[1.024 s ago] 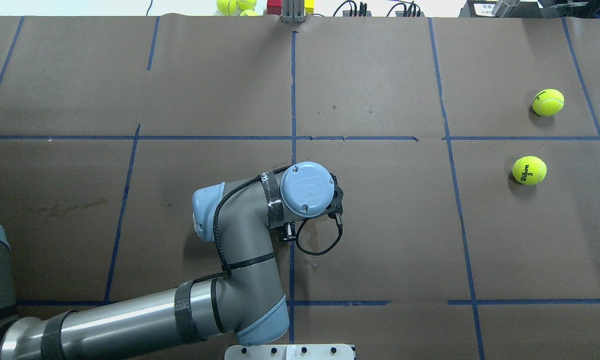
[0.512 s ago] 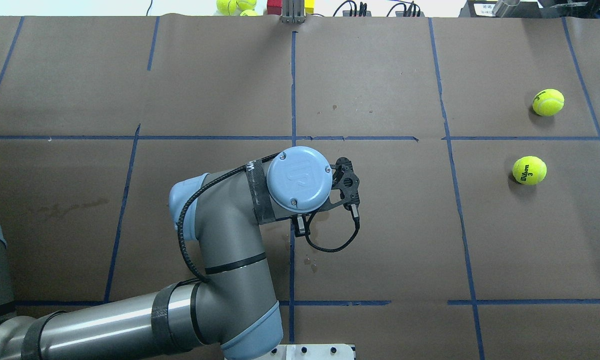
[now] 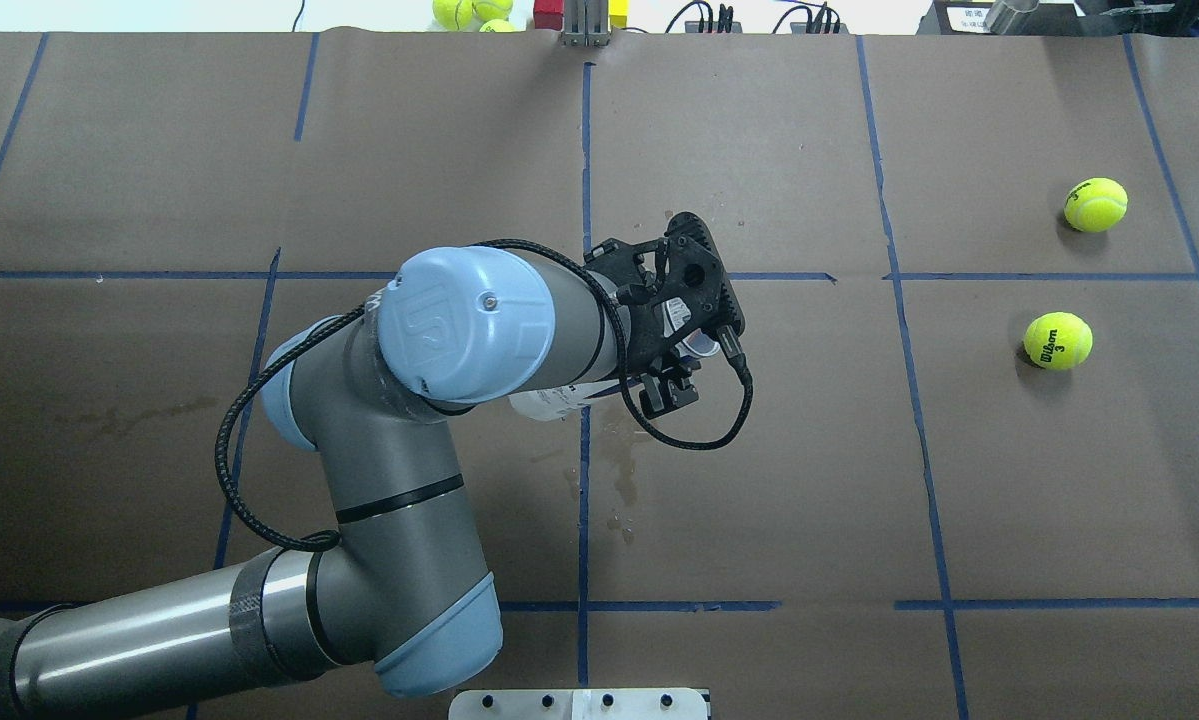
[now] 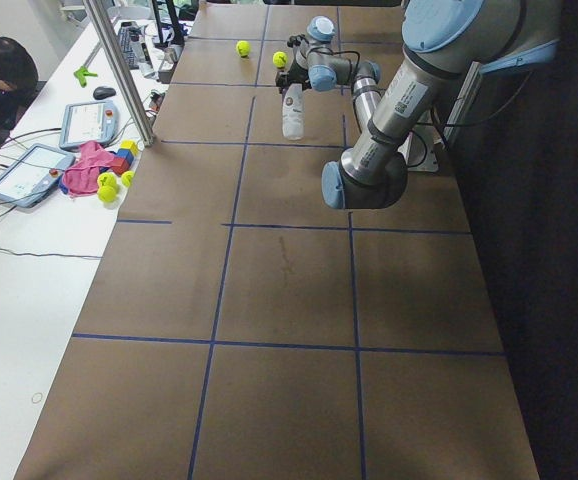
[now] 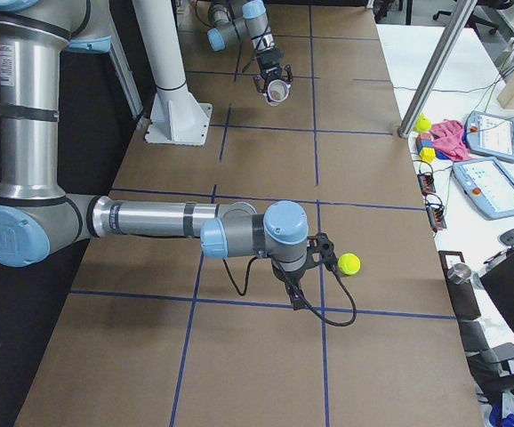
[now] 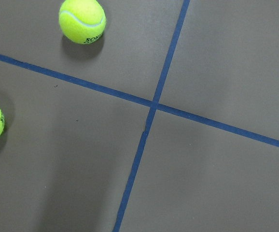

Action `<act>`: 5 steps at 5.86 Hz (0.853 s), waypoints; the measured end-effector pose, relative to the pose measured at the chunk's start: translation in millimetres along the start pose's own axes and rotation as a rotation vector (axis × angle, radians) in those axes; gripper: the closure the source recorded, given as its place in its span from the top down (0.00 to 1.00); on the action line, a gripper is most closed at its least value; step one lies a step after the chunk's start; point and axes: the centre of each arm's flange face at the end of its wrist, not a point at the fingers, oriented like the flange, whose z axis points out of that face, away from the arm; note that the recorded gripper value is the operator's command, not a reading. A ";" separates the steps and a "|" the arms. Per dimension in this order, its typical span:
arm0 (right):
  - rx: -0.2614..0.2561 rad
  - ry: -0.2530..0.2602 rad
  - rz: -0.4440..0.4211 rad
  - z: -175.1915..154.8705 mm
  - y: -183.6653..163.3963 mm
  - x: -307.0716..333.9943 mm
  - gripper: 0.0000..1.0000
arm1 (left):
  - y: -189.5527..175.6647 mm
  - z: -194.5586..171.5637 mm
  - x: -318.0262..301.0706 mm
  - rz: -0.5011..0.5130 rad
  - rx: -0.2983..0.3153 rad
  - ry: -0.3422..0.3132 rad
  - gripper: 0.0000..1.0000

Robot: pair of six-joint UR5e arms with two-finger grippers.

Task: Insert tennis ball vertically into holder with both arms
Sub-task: 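Lift the can with the left gripper and rotate it upright, opening up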

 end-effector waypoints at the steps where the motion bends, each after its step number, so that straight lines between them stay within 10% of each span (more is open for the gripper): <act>1: 0.000 0.000 0.000 0.0 0.0 0.0 1.00 | -0.8 -11.8 -0.8 -0.061 0.136 0.021 0.79; 5: 0.002 0.000 -0.001 -0.8 -2.2 -0.3 1.00 | 48.3 -61.8 -31.8 -0.135 0.590 0.080 0.79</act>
